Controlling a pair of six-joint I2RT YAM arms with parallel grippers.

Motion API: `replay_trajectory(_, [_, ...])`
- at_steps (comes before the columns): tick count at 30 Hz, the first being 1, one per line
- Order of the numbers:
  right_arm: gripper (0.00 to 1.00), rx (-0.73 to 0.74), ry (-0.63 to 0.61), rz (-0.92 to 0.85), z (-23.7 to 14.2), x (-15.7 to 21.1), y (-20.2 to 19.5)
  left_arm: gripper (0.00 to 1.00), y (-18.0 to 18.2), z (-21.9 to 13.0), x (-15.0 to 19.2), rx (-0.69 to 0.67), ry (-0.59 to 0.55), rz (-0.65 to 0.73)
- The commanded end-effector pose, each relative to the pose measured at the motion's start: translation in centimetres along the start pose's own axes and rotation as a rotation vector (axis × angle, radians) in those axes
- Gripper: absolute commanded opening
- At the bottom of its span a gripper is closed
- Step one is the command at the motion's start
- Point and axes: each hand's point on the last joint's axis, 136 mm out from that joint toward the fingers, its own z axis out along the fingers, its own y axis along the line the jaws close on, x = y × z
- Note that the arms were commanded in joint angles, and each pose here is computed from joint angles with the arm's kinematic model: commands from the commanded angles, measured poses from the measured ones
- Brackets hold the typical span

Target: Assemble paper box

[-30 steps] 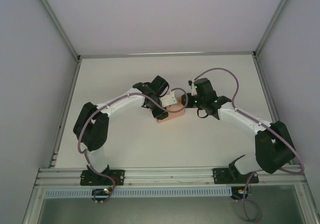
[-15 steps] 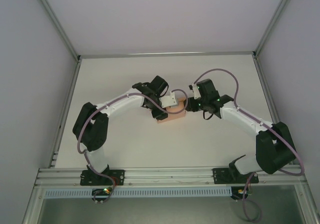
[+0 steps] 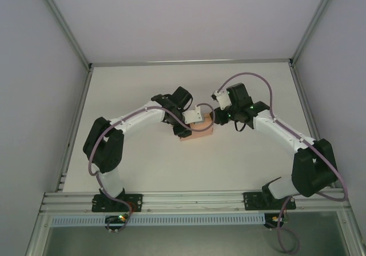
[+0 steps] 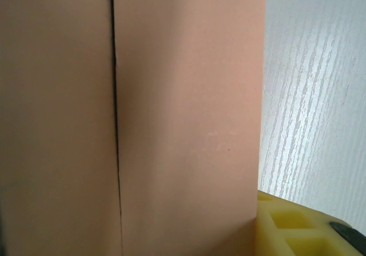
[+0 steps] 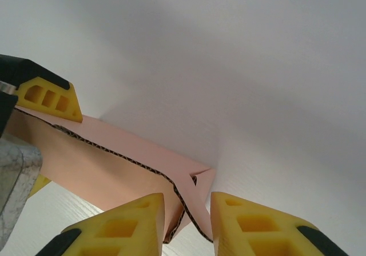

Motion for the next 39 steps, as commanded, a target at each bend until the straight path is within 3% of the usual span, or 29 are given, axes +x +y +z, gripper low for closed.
replay_trajectory(1, [0.27, -0.028, 0.046, -0.004, 0.5, 0.6, 0.2, 0.42, -0.5, -0.7, 0.5, 0.023, 0.003, 0.011])
replay_trajectory(6, [0.19, -0.030, 0.072, 0.008, 0.6, 0.8, 0.2, 0.42, -0.4, -0.8, 0.5, 0.012, 0.004, 0.013])
replay_trajectory(8, [0.06, -0.014, 0.069, 0.019, 0.6, 0.8, -0.1, 0.42, -0.3, -0.9, 0.5, 0.009, 0.001, 0.010])
replay_trajectory(10, [0.00, -0.013, 0.048, 0.042, 0.4, 0.4, -0.1, 0.42, -0.2, -0.8, 0.4, 0.007, 0.000, 0.007])
replay_trajectory(14, [0.00, -0.049, 0.032, 0.151, -0.1, -0.2, 0.8, 0.42, 0.0, -0.6, 0.2, -0.004, -0.002, -0.002])
replay_trajectory(20, [0.00, -0.032, 0.040, 0.289, 0.9, 2.0, 0.9, 0.42, 0.1, -0.4, 0.0, -0.007, -0.011, -0.016])
replay_trajectory(30, [0.00, 0.064, 0.036, 0.306, 2.9, 5.1, 0.5, 0.42, 0.3, -0.5, -0.6, -0.011, -0.018, -0.023])
replay_trajectory(39, [0.00, 0.141, 0.025, 0.216, 4.0, 7.9, -0.3, 0.43, 0.4, -0.6, -0.5, -0.027, -0.009, -0.026])
